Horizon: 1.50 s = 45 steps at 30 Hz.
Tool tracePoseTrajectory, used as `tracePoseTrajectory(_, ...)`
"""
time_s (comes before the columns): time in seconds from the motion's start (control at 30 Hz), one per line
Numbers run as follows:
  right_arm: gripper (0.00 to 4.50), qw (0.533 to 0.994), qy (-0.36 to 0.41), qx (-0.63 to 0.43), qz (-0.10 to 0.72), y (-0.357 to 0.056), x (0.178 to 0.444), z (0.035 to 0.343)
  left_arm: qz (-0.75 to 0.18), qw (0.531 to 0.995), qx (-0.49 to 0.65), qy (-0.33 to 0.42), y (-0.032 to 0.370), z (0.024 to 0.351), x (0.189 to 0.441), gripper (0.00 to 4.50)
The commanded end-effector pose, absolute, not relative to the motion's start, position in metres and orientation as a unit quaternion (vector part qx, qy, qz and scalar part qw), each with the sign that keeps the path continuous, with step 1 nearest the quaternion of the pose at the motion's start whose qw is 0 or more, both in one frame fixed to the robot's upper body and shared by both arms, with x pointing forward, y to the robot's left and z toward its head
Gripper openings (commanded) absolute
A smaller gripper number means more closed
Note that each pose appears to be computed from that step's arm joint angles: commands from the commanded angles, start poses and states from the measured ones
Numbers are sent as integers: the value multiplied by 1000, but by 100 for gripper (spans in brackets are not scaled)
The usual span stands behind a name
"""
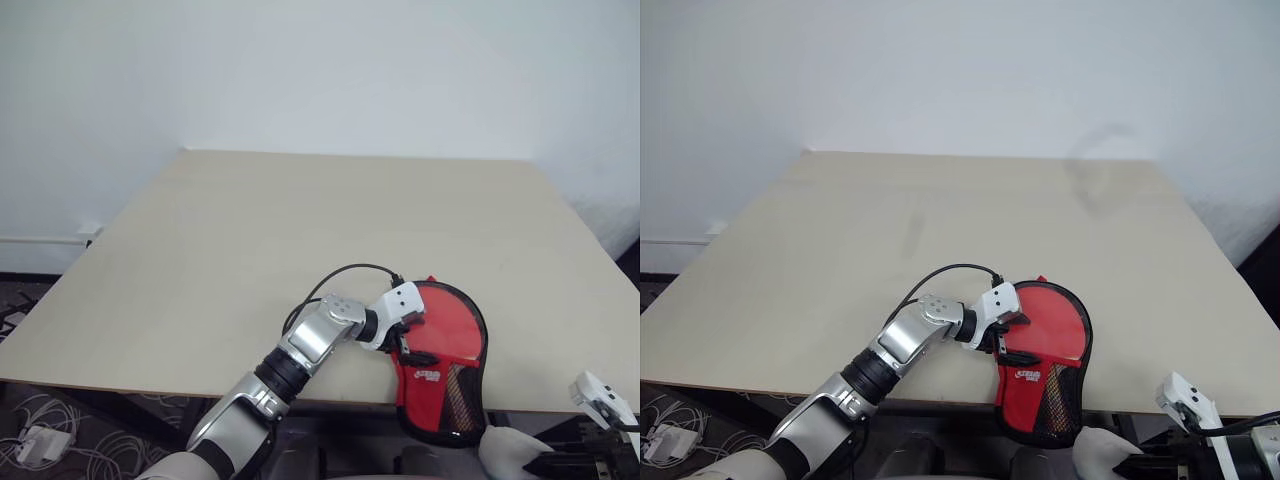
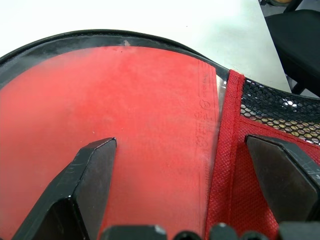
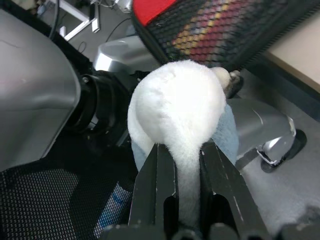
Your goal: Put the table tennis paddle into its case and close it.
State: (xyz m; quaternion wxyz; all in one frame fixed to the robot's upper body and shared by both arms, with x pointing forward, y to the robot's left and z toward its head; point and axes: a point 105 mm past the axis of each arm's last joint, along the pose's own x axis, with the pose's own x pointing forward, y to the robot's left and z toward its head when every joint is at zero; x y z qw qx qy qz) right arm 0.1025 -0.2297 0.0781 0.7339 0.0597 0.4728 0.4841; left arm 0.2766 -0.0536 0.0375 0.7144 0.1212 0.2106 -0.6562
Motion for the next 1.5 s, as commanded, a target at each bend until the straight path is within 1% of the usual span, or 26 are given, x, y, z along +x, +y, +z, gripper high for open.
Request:
tracePoseTrajectory(0.03,80,716,443,59,537,-206,103,91,-609,715,135,316,-22,-10,275,444)
tracePoseTrajectory(0.1,141,716,431,58,546,-199,106,94,-609,715,134,316,-22,-10,275,444)
tracePoseTrajectory(0.23,289,724,419,59,545,-195,114,97,-608,715,133,317,-22,-10,276,444)
tracePoseTrajectory(0.27,319,728,419,57,540,-197,116,96,-608,715,133,317,-22,-10,276,444)
tracePoseTrajectory(0.3,363,734,417,54,534,-200,120,96,-609,715,133,317,-23,-9,276,444)
tracePoseTrajectory(0.37,429,752,404,55,517,-206,131,97,-609,715,133,317,-23,-9,276,444)
tracePoseTrajectory(0.43,429,778,380,60,496,-213,147,102,-609,714,133,318,-23,-9,276,444)
tracePoseTrajectory(0.53,429,826,331,70,451,-225,179,110,-610,714,133,317,-23,-9,277,444)
tracePoseTrajectory(0.67,429,885,266,95,371,-241,227,116,-613,717,137,304,-25,-5,279,444)
tracePoseTrajectory(0.77,429,914,231,104,318,-248,255,116,-616,723,136,281,-25,1,283,444)
tracePoseTrajectory(0.83,429,927,216,121,283,-250,273,114,-618,731,125,261,-24,12,288,444)
tracePoseTrajectory(0.9,429,934,209,127,260,-250,285,110,-623,738,93,243,-24,26,293,444)
tracePoseTrajectory(0.97,429,937,212,135,243,-250,295,104,-631,739,75,223,-20,40,298,444)
tracePoseTrajectory(1.03,429,938,221,148,224,-251,302,96,-642,733,81,209,-12,50,299,444)
tracePoseTrajectory(1.1,429,926,256,178,212,-250,307,84,-655,724,82,199,-4,63,299,444)
tracePoseTrajectory(1.13,429,923,260,186,211,-248,310,81,-660,722,76,194,-1,71,299,444)
tracePoseTrajectory(1.23,429,927,264,179,198,-246,319,72,-673,714,66,182,9,91,295,444)
tracePoseTrajectory(1.27,429,928,266,177,194,-245,321,70,-674,713,66,182,12,94,293,444)
tracePoseTrajectory(1.43,429,915,286,162,236,-227,319,62,-666,713,54,212,35,96,286,444)
tracePoseTrajectory(1.5,429,911,305,113,252,-220,312,52,-657,719,56,219,43,94,286,444)
